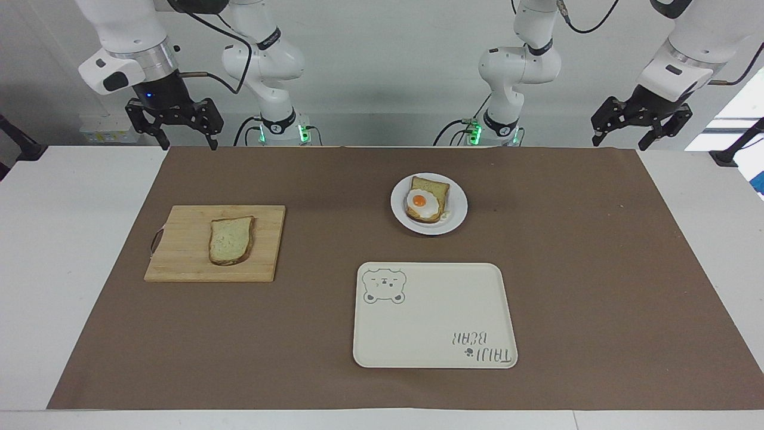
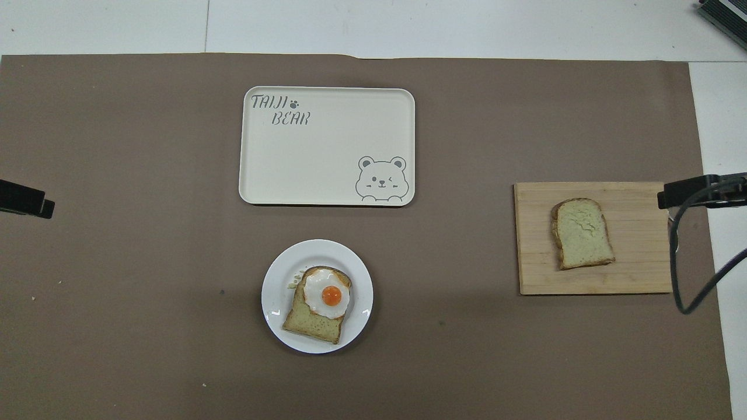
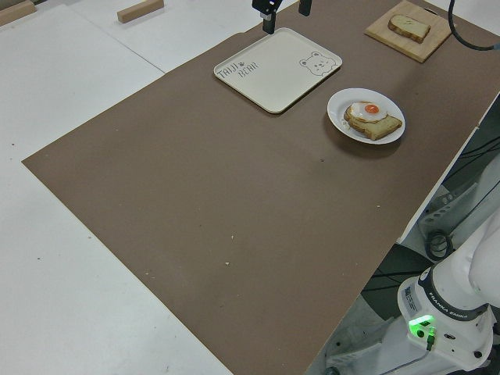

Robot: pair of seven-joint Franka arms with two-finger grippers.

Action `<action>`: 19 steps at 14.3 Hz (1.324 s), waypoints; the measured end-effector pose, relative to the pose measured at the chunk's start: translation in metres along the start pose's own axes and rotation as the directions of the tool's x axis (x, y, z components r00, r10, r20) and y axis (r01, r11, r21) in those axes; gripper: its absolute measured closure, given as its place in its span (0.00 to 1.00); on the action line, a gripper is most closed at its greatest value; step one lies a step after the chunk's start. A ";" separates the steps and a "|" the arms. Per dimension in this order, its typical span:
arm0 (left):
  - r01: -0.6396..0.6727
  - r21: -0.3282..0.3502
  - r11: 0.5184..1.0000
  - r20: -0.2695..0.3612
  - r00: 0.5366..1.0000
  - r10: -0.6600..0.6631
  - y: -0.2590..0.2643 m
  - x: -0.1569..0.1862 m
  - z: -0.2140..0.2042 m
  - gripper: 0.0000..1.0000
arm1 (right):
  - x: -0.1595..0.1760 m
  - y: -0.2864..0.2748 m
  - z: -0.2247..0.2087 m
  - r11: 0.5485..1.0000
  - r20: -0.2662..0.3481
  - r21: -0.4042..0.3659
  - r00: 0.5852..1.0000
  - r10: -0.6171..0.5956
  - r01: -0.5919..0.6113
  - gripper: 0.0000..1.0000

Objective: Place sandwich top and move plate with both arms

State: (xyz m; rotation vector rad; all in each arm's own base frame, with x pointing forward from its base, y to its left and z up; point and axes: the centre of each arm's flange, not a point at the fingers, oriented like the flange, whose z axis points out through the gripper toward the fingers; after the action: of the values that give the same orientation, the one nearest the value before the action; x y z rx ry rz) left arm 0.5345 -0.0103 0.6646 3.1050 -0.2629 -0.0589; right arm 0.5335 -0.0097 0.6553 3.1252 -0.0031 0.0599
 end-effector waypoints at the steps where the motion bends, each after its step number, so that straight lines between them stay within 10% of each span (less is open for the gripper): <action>1: 0.000 0.000 1.000 0.000 1.000 0.000 0.000 0.000 0.000 0.00 | 0.000 0.000 0.000 1.000 0.000 0.000 1.000 0.000 0.000 0.00; 19: 0.000 0.000 1.000 0.000 1.000 0.000 0.000 0.000 0.000 0.00 | 0.000 0.003 0.002 1.000 0.004 0.000 1.000 0.006 -0.006 0.00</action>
State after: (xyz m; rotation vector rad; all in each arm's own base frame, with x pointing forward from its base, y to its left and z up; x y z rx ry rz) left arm 0.5345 -0.0103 0.6646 3.1050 -0.2629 -0.0589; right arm 0.5337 -0.0132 0.6529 3.1254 -0.0130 0.0538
